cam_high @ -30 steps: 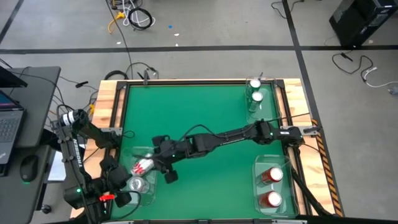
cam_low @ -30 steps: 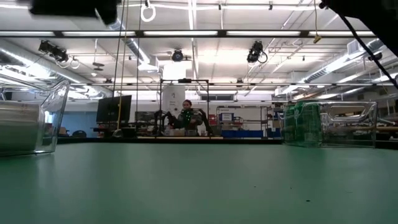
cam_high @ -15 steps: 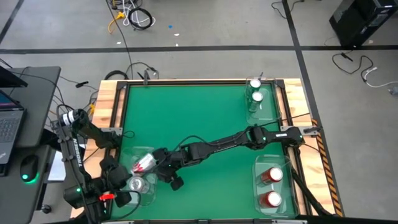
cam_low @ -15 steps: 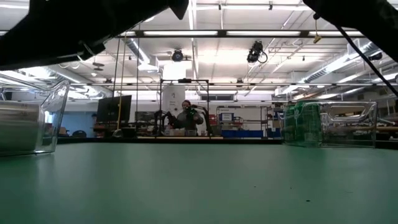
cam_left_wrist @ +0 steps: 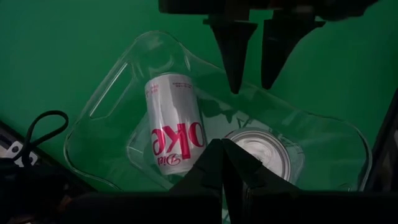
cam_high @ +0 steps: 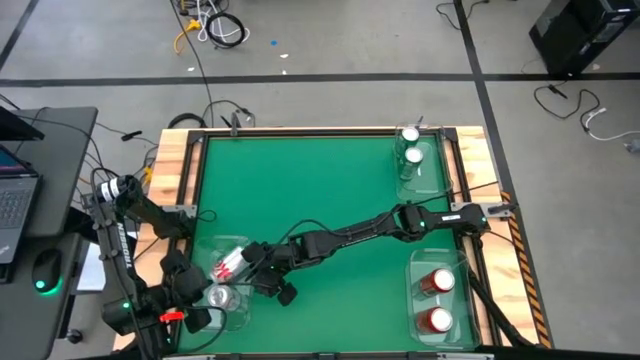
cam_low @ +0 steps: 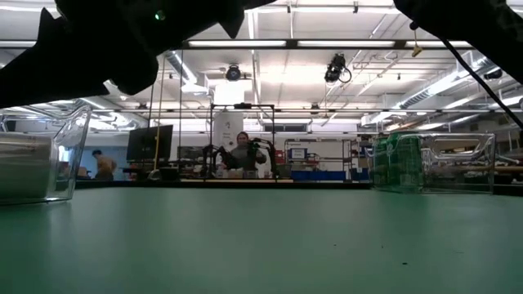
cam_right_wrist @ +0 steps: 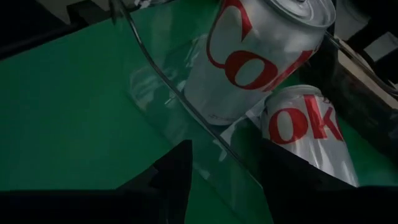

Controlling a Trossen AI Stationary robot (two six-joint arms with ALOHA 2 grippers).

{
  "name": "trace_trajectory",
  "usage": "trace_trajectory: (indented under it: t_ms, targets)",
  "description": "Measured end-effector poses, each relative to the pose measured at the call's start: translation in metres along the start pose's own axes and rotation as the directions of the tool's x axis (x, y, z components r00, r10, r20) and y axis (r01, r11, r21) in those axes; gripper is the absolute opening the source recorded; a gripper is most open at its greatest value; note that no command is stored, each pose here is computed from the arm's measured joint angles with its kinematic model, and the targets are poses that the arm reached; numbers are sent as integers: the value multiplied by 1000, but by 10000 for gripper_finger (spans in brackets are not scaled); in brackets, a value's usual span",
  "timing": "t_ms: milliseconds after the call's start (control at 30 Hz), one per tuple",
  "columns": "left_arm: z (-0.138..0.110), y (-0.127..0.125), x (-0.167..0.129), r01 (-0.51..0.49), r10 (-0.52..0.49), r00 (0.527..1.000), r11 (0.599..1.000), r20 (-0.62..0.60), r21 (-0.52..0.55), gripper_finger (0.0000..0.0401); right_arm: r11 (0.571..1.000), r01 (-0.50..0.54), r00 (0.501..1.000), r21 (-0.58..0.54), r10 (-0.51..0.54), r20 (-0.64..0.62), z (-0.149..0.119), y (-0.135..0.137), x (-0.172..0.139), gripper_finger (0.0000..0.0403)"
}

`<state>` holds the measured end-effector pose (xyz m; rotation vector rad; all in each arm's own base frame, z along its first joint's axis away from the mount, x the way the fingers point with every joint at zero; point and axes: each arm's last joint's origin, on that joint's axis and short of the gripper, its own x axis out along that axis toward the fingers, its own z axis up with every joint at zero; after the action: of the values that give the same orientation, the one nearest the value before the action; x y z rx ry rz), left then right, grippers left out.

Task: Sort soda cans
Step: Move the left transparent bin to the center of the table

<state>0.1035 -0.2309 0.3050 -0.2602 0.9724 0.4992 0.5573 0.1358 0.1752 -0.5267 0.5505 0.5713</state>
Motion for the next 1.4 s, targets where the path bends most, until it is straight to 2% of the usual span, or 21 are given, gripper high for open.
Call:
trace_trajectory:
  t_ms: [133, 433, 667, 867, 1100, 1400]
  targets:
    - [0, 0, 0, 0, 0, 1000, 1000, 0, 0, 3, 1000, 2, 1000, -11, -2, 1, 0, 0, 0, 145]
    - [0, 0, 0, -2, 2, 1000, 1000, -11, 0, 3, 997, 27, 1000, -66, -28, -14, 1, -1, -1, 56]
    - [-1, 0, 0, 0, 0, 1000, 1000, -16, -2, 3, 990, 51, 996, -129, -60, -68, 3, -1, -5, 17]
    - [-1, 0, 0, 3, -3, 1000, 1000, -17, -1, 3, 989, 44, 986, -141, -66, -153, 3, -1, -15, 9]
    - [-1, -1, 0, 3, -3, 1000, 1000, -24, -3, 3, 990, -5, 961, -141, -34, -274, 5, -3, -41, 9]
    - [-2, -1, 0, 7, -7, 1000, 1000, -29, -5, 3, 990, -133, 874, -51, 92, -477, -13, -10, -72, 8]
